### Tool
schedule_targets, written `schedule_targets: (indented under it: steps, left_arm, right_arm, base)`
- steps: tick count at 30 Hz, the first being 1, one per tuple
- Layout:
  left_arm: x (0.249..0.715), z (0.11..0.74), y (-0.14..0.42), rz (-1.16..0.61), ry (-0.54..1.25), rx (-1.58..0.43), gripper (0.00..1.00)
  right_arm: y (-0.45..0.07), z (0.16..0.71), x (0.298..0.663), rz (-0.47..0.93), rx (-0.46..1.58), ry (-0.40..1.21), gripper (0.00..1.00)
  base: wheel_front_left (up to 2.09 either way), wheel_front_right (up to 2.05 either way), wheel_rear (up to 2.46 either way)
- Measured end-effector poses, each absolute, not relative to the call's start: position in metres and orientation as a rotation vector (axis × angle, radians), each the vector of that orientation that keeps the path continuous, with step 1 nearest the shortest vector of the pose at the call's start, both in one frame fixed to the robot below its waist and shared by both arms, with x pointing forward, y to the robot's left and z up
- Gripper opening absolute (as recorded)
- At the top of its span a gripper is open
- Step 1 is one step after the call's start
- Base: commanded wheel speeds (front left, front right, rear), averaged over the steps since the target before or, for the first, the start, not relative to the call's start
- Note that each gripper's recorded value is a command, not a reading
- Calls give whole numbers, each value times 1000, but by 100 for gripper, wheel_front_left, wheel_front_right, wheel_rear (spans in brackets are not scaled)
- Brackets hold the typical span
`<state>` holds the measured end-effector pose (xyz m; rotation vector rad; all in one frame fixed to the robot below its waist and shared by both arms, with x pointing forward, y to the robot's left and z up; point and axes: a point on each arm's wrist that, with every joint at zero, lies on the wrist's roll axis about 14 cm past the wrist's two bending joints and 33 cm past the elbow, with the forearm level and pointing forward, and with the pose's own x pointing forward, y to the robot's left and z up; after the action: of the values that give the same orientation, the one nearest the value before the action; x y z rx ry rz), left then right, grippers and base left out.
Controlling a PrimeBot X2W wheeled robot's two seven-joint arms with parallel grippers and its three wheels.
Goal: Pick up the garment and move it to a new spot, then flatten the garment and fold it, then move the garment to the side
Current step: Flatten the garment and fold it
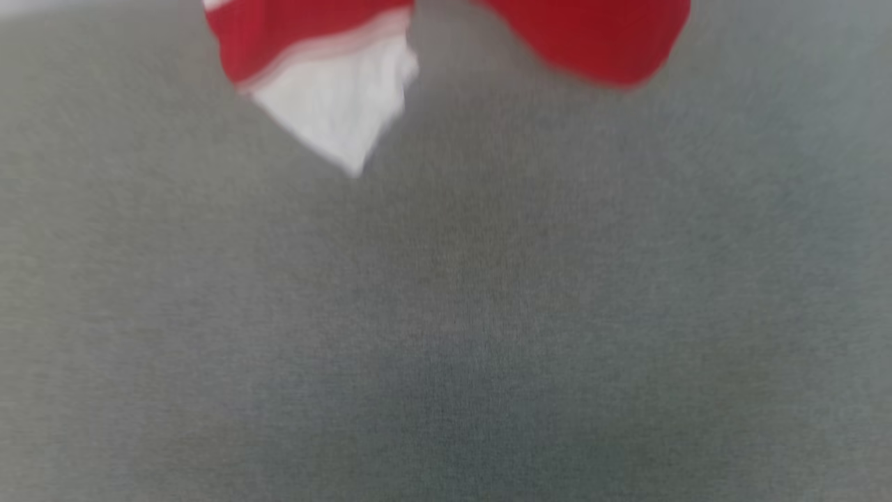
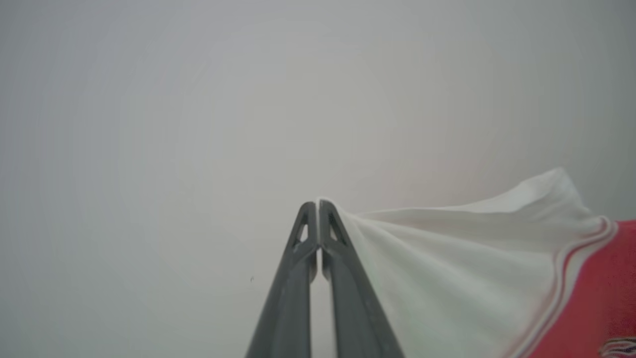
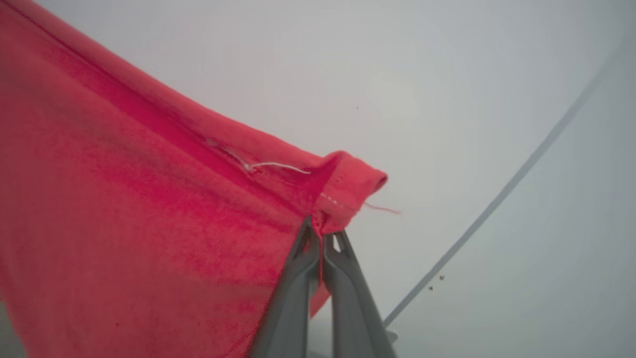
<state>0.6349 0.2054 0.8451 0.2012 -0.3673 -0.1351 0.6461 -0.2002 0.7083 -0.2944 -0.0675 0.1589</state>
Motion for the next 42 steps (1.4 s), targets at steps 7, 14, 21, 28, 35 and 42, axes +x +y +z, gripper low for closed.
schedule_targets:
  steps: [7, 14, 21, 28, 35, 42]
  left_arm:
    - [679, 843, 212, -87, -561, 196, 0]
    - [712, 782, 208, -121, -470, 174, 0]
    - [707, 672, 205, -180, -167, 159, 0]
    - [642, 561, 191, -306, 231, 121, 0]
    - [554, 506, 212, -331, 483, 56, 0]
    - [452, 461, 216, -299, 679, -24, 0]
  right_arm:
    - [-194, 695, 694, 136, -356, -271, 0]
    - [-177, 638, 720, 168, -430, -221, 0]
    - [-138, 536, 699, 283, -410, 23, 0]
    - [-118, 473, 640, 360, -362, 226, 0]
    - [-124, 444, 579, 407, -286, 348, 0]
    - [-141, 419, 507, 509, -236, 504, 0]
  base:
    - [0, 0, 0]
    - [0, 0, 0]
    - [0, 0, 0]
    - [0, 0, 0]
    - [0, 0, 0]
    - [0, 0, 0]
